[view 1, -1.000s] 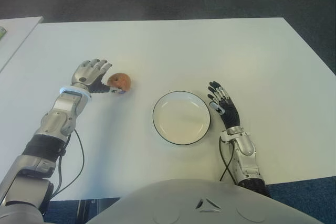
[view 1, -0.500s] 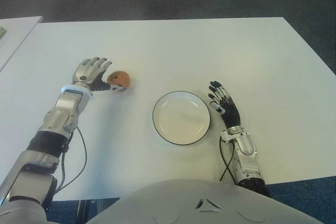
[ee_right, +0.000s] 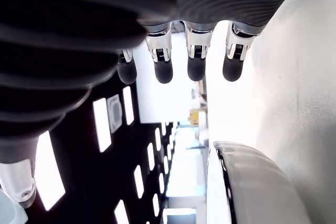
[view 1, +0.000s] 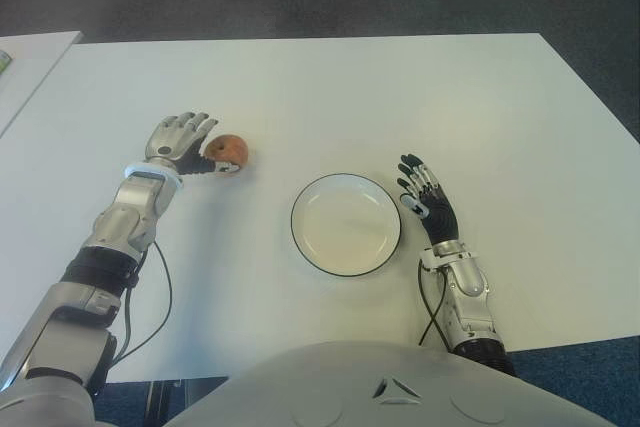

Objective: Put the apples into the plate.

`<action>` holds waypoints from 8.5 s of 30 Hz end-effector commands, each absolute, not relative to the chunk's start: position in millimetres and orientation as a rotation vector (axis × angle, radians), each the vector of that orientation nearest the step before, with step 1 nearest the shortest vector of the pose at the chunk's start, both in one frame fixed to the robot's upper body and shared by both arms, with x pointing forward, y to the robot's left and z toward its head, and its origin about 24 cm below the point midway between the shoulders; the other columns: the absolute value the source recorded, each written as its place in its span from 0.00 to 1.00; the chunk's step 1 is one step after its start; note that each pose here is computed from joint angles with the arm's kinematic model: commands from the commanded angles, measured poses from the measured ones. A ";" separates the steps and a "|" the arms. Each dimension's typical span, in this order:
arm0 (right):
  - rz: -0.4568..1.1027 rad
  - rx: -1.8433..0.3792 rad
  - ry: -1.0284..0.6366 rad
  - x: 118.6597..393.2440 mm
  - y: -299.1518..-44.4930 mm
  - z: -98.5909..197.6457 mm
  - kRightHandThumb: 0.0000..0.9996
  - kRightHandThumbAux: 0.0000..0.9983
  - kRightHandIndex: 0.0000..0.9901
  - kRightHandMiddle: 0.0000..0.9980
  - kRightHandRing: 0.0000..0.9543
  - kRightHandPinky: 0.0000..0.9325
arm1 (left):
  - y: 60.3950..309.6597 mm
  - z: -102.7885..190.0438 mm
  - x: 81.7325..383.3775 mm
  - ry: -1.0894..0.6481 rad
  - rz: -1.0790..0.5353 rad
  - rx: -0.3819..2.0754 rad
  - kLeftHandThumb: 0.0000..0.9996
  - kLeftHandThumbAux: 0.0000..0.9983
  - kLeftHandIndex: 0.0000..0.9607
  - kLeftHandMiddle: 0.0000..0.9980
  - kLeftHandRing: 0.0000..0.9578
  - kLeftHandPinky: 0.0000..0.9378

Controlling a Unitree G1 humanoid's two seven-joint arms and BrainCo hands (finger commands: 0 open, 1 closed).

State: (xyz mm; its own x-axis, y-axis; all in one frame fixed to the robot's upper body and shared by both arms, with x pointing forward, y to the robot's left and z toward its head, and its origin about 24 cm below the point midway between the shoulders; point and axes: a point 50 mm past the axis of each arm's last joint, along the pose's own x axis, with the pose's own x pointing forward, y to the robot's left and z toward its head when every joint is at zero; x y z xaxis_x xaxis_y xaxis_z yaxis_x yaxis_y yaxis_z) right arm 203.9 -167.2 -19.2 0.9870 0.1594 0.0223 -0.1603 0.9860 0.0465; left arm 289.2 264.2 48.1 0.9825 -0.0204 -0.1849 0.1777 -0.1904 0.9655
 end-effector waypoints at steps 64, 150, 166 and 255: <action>0.079 0.110 0.320 152.8 -192.5 -73.5 0.18 0.54 0.00 0.00 0.00 0.01 | 225.0 -0.8 277.5 0.249 -0.284 1.595 0.31 0.27 0.00 0.00 0.00 0.00; 0.022 0.092 0.255 151.6 -250.8 -57.0 0.11 0.55 0.06 0.09 0.04 0.01 | 252.9 -68.0 252.5 0.306 -0.219 1.667 0.85 0.67 0.42 0.54 0.85 0.86; 0.039 0.120 0.259 154.6 -249.9 -59.1 0.13 0.56 0.08 0.12 0.07 0.05 | 250.9 -68.0 254.0 0.336 -0.190 1.613 0.86 0.67 0.42 0.54 0.88 0.87; 0.067 0.190 0.277 153.6 -216.3 -83.9 0.15 0.56 0.04 0.06 0.03 0.03 | 69.1 120.3 227.3 -0.623 -0.439 1.476 0.86 0.66 0.43 0.53 0.87 0.86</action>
State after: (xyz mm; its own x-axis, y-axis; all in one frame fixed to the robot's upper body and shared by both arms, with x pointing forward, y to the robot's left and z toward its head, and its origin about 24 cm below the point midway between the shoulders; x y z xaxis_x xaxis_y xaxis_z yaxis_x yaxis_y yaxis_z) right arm 206.7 -250.4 -20.5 0.9959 0.0811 0.0390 -0.0815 0.9966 0.0084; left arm 229.4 71.6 120.2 0.7710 -0.6182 0.1528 -0.1211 0.0933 0.9882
